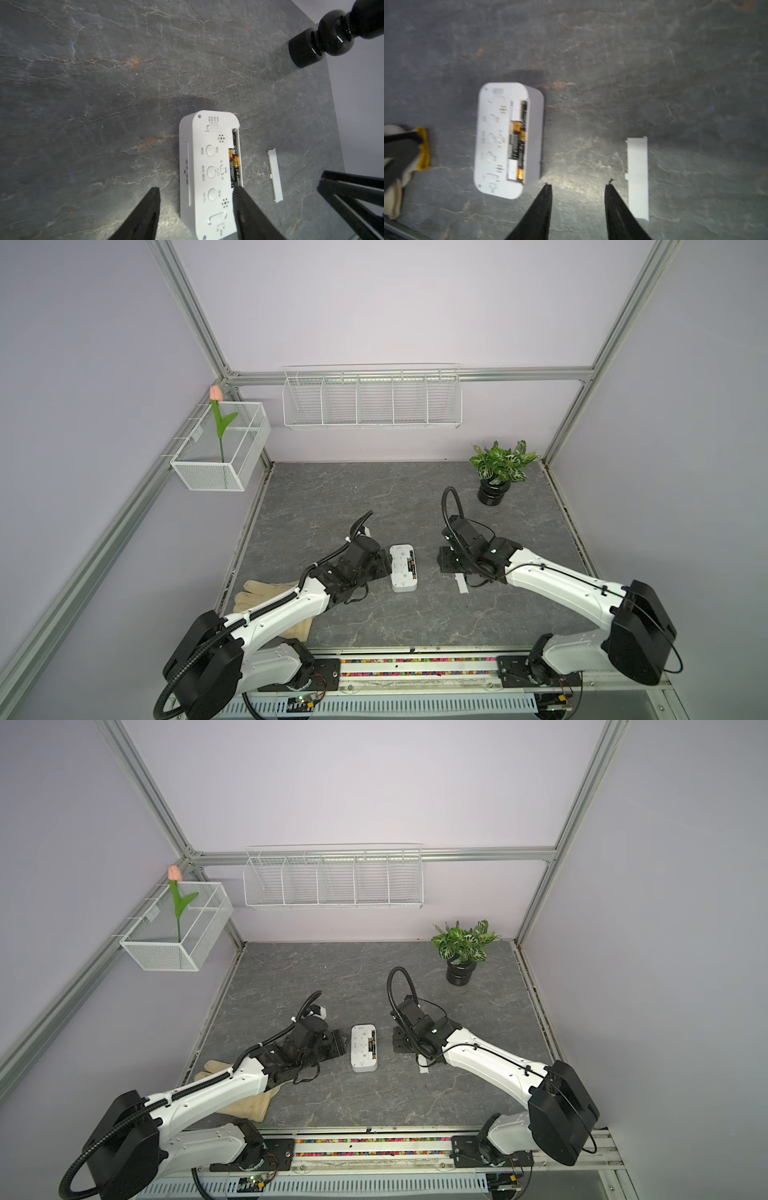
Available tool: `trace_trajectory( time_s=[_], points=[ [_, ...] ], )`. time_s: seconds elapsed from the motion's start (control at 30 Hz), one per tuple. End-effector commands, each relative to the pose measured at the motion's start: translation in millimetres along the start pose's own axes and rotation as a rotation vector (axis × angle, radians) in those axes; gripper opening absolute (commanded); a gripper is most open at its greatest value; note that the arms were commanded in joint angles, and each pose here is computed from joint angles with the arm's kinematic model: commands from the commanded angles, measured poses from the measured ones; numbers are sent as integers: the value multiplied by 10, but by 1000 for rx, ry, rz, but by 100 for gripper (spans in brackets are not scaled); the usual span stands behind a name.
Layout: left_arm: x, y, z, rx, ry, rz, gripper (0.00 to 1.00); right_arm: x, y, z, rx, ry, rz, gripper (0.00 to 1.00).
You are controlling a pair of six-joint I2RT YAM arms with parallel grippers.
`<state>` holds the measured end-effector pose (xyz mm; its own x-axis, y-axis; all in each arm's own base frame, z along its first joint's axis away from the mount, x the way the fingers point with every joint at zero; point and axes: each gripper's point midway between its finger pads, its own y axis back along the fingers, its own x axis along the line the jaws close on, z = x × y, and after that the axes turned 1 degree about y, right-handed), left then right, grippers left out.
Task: Insert the battery into the alarm
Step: Install the battery in the alarm, then pick up the cover from the center of the board.
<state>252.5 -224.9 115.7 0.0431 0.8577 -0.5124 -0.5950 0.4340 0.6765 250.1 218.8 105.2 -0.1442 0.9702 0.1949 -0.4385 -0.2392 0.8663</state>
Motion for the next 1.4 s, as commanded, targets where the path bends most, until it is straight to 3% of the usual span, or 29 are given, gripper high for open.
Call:
trace_trajectory(
  time_s=[0.0, 0.23, 0.5, 1.03, 1.37],
  points=[
    [51, 111, 55, -32, 38, 15, 58, -420, -29, -337, 68, 9, -147, 46],
    [-346, 144, -12, 4, 87, -232, 58, -535, -216, -513, 100, -3, -165, 48],
    [-708, 68, -15, 31, 127, -361, 57, -602, -369, -517, 144, 19, -201, 48],
    [-871, -113, -61, 60, 172, -400, 55, -528, -490, -449, 199, 41, -163, 48],
    [-918, -171, -107, 74, 170, -409, 55, -612, -514, -539, 240, 55, -203, 41]
  ],
)
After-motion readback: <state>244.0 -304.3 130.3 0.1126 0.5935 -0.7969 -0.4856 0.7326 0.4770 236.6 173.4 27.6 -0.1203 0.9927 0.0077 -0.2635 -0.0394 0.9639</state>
